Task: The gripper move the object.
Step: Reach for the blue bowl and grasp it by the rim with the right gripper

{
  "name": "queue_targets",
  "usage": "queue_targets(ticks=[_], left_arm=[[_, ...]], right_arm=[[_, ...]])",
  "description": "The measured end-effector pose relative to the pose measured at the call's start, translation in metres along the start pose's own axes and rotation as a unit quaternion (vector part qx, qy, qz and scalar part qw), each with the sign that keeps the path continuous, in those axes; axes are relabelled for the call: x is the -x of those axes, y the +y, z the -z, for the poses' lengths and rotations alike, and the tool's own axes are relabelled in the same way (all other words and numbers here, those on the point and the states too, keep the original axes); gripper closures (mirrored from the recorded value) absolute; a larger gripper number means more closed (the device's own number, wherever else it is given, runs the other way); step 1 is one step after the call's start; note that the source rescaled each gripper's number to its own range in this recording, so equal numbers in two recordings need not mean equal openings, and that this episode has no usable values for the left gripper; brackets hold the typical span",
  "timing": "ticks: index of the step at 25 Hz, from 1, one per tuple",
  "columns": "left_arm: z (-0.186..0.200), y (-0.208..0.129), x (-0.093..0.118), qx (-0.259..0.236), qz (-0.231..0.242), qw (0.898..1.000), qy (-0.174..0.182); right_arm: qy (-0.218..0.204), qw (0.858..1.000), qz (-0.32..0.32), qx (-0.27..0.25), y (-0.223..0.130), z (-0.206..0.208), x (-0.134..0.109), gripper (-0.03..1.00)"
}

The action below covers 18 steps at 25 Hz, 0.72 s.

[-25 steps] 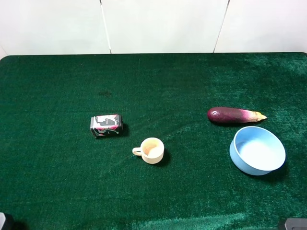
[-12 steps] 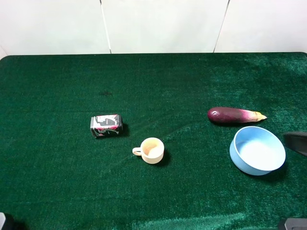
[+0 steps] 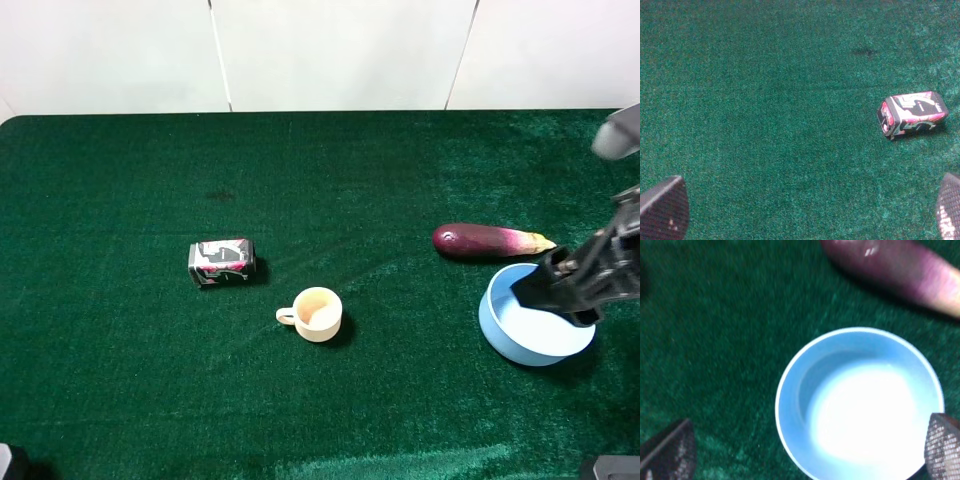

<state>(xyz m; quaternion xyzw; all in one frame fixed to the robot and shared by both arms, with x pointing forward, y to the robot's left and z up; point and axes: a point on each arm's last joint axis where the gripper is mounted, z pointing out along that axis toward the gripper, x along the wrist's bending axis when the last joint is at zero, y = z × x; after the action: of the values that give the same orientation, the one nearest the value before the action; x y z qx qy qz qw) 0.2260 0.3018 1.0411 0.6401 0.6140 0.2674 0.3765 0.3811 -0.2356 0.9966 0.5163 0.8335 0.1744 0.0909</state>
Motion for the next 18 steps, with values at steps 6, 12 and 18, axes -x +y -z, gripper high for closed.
queue_targets(ticks=[6,12,18], left_arm=[[0.0,0.0,0.0,0.0,0.0,1.0,0.0],[0.0,0.0,0.0,0.0,0.0,1.0,0.0],[0.0,0.0,0.0,0.0,0.0,1.0,0.0]], right_arm=[[0.003,0.998,-0.012,-0.059,0.006,-0.028,0.002,-0.03],[0.001,0.996,-0.017,-0.082,0.012,-0.054,0.005,-0.03],[-0.001,0.995,-0.02,-0.098,0.015,-0.077,0.007,-0.03]])
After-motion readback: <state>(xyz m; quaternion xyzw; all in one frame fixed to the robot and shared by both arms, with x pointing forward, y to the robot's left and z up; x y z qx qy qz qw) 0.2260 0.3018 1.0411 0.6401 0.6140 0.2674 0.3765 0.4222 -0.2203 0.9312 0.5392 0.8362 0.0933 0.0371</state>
